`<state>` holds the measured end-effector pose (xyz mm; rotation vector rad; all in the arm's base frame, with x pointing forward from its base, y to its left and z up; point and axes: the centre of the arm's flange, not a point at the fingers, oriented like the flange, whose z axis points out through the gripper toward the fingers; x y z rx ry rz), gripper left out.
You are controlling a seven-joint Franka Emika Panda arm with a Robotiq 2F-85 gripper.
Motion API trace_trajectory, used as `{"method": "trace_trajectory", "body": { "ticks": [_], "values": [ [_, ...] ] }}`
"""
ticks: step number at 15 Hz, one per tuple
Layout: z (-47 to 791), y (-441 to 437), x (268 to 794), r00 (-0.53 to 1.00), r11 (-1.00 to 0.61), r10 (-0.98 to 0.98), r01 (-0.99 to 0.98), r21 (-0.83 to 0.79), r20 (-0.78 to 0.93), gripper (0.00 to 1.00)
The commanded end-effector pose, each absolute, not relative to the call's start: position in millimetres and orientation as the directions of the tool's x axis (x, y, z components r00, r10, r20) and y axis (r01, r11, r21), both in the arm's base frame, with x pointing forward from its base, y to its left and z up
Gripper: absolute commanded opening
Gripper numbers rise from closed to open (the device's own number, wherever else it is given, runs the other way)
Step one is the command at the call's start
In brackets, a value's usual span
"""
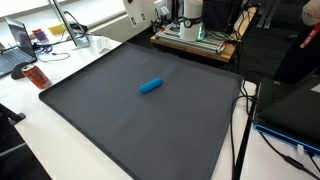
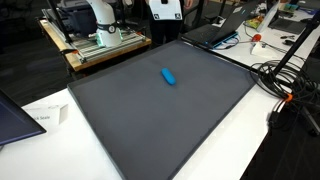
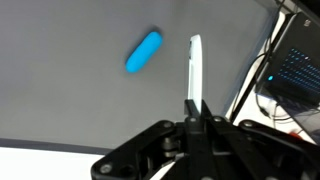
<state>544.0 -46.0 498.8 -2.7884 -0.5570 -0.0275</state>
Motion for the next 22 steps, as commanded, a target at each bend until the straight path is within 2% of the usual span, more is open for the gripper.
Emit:
{"method": "trace_trajectory", "body": {
  "ticks": [1,11,13,22],
  "values": [
    [493.9,-39.2,552.1,0.929,-0.893,0.366,0.367,-0.261,0.054,0.04],
    [487.3,-25.2,567.2,0.930,-0.902,0.366,0.361,-0.236,0.026,0.04],
    [482.6,-21.8,574.8,0.932,-0.904,0.361,0.357,-0.233,0.026,0.01],
    [431.1,21.0,594.3,0.950,-0.923,0.311,0.308,-0.229,0.024,0.01]
  ]
}}
